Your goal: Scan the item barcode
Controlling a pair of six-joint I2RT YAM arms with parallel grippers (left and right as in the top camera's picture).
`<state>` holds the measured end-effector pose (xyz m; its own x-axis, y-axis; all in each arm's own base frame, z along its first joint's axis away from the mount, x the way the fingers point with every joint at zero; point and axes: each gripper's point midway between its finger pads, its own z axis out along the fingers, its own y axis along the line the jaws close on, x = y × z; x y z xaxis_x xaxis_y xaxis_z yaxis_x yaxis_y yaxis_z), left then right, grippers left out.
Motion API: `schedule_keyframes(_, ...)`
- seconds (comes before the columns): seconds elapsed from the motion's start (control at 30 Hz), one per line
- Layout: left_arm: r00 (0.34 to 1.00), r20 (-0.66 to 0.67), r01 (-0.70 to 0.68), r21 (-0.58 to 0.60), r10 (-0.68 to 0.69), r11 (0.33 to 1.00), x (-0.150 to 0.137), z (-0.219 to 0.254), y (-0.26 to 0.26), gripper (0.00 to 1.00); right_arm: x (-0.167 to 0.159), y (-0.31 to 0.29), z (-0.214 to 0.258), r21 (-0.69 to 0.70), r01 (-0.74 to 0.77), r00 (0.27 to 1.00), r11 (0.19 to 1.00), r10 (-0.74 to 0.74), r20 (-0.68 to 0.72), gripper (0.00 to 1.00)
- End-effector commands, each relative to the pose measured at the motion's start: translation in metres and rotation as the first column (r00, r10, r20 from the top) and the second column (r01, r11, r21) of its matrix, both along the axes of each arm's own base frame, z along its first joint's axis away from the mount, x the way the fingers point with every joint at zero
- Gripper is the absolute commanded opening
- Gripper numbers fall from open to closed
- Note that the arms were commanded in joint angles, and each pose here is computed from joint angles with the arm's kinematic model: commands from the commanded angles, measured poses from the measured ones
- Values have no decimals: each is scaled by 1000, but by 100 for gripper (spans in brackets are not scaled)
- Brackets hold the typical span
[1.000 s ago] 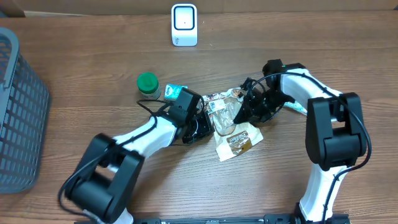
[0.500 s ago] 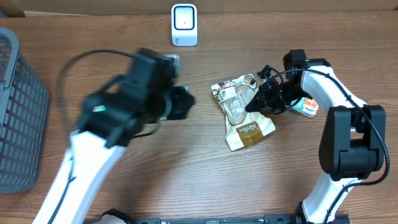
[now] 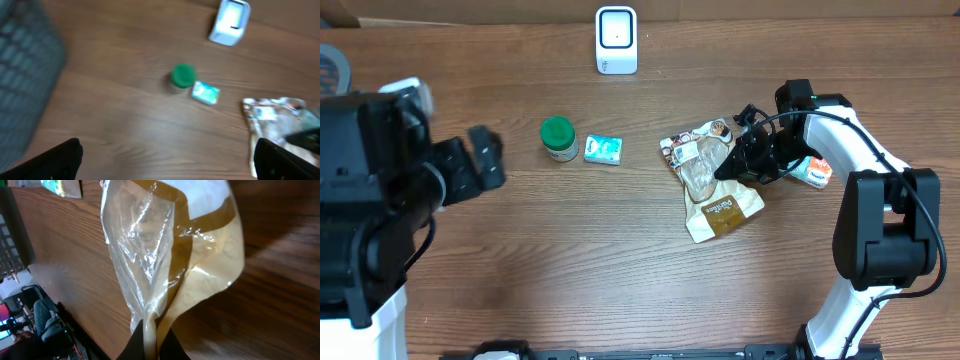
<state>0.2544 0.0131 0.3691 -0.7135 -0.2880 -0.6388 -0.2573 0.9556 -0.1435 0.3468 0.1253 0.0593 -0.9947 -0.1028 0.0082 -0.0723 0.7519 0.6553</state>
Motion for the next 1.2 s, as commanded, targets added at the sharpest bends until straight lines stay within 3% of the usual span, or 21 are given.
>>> schedule_keyframes(0.0,994,-42,-92,132,99,987,-16,-1,30,100,7,3,15,18,-2,999,1000,1,44,4)
schedule_keyframes(0.43,995,-75,-49,202,66,978,-19,-4,36,99,6,1,13,6,2,999,1000,-2,37,4)
schedule_keyframes(0.6,999,-29,22,143,-18,989,-6,1,20,100,3,0,20,-1,1,999,1000,-1,39,4)
schedule_keyframes(1.17,993,-117,3,50,3,999,14,-23,22,100,-9,2,69,12,8,994,1000,-9,111,4)
